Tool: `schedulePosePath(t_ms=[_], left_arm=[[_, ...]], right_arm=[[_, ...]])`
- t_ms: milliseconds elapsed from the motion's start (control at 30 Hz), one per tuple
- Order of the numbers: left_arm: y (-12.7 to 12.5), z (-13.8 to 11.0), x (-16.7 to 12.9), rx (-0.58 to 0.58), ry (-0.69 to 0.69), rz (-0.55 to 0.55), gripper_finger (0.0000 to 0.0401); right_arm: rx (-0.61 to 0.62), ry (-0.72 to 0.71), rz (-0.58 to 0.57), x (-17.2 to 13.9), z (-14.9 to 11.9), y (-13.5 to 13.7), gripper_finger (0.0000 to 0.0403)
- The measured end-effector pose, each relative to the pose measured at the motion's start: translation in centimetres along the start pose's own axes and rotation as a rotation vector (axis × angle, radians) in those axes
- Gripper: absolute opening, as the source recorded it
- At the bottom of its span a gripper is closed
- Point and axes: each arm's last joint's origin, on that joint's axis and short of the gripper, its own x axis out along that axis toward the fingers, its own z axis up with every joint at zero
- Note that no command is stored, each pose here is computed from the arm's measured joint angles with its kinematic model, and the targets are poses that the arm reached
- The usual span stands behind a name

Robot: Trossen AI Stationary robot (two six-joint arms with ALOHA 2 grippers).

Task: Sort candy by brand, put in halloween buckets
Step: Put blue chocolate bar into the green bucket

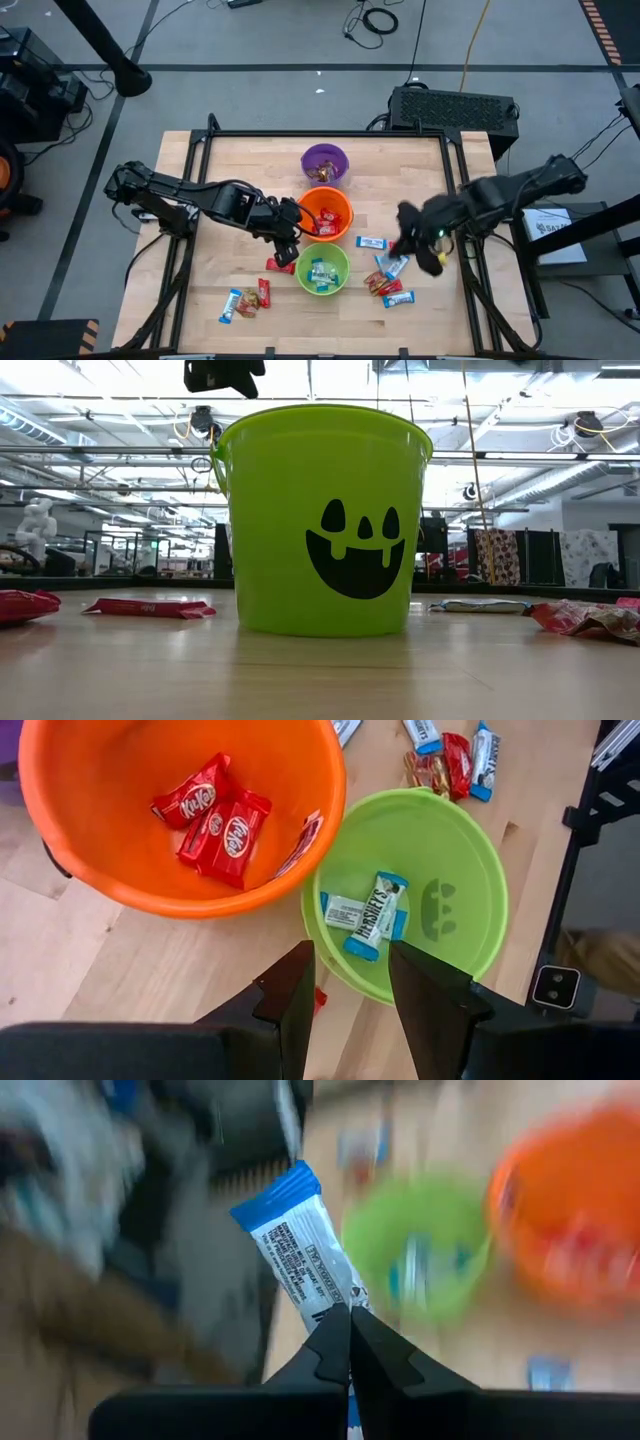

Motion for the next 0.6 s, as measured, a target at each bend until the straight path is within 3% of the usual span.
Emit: schedulePosePath(t_ms=[200,333,600], left_arm=[[0.1,0.4,-2.2,-0.038,-0.093,-0.054,0.0136],[0.3,0.9,-5.4,-0.054,-0.27,-0.11,0.0136],[1.1,1.1,-11.0,-0.019,-0.558,-0.153,0.0136]], right_arm=[[-0.01,-0.498,0.025,-4.2,3.7,0.2,0.0],[-0.088,-0.76,0.081,-5.7,5.2,0.0,0.0],[-0.208,-1.188,0.295,-5.2,6.0,-1.6,0.0]])
